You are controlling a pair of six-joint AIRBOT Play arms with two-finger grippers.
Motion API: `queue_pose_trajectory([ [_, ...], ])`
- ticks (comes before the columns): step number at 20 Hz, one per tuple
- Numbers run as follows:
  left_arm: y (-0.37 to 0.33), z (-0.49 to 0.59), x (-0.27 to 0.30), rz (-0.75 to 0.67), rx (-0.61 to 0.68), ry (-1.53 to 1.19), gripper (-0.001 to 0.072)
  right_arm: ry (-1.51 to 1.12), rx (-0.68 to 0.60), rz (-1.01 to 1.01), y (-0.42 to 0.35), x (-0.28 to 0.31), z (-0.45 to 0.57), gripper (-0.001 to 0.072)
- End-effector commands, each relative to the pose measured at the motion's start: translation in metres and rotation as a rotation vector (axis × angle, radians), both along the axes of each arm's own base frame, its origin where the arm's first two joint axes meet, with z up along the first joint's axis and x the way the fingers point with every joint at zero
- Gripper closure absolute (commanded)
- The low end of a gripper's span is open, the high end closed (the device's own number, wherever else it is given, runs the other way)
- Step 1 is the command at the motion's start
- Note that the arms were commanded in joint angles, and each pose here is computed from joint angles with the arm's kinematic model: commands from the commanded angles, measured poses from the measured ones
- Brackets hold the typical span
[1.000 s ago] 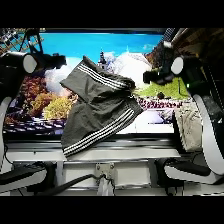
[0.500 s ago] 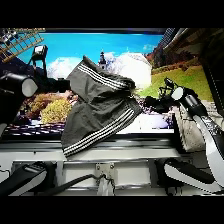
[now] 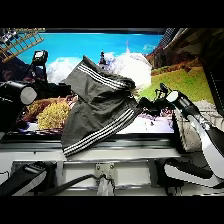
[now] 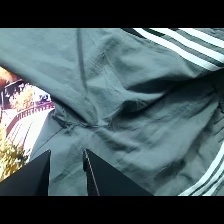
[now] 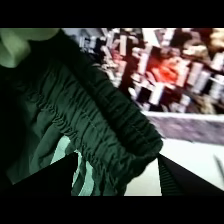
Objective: Fold the clothes and pants, and hang the long-sleeved shirts on hangers.
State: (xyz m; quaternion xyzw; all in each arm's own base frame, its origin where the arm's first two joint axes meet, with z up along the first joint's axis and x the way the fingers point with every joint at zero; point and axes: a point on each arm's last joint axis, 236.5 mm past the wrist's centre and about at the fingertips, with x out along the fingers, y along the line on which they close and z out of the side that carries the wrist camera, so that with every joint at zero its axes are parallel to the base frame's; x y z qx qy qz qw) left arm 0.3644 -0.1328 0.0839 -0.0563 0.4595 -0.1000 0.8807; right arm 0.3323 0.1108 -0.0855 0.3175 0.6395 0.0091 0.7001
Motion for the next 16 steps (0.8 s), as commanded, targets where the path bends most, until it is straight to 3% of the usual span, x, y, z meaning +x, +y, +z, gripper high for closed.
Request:
queue_pose_trajectory([
  [1, 0.000, 0.000, -0.001, -0.001, -0.001, 0.000, 0.0510, 0.002, 0.000, -0.002, 0.009, 0.003, -0.009, 0.0150],
  [3, 0.000, 0.000, -0.001, -0.002, 0.000, 0.000, 0.0510, 0.006, -0.006, -0.008, 0.010, 0.004, -0.015, 0.0255],
  [7, 0.001, -0.002, -0.004, -0.003, 0.006, 0.015, 0.0510, -0.007, -0.012, -0.016, 0.008, 0.009, -0.017, 0.0689],
  [13, 0.010, -0.036, -0.061, -0.039, 0.058, 0.198, 0.0505, -0.132, -0.014, -0.069, 0.003, 0.031, 0.011, 0.0688],
  [16, -0.001, -0.061, -0.116, -0.019, -0.063, 0.318, 0.0490, -0.226, -0.004, -0.128, -0.001, 0.049, 0.033, 0.0687],
])
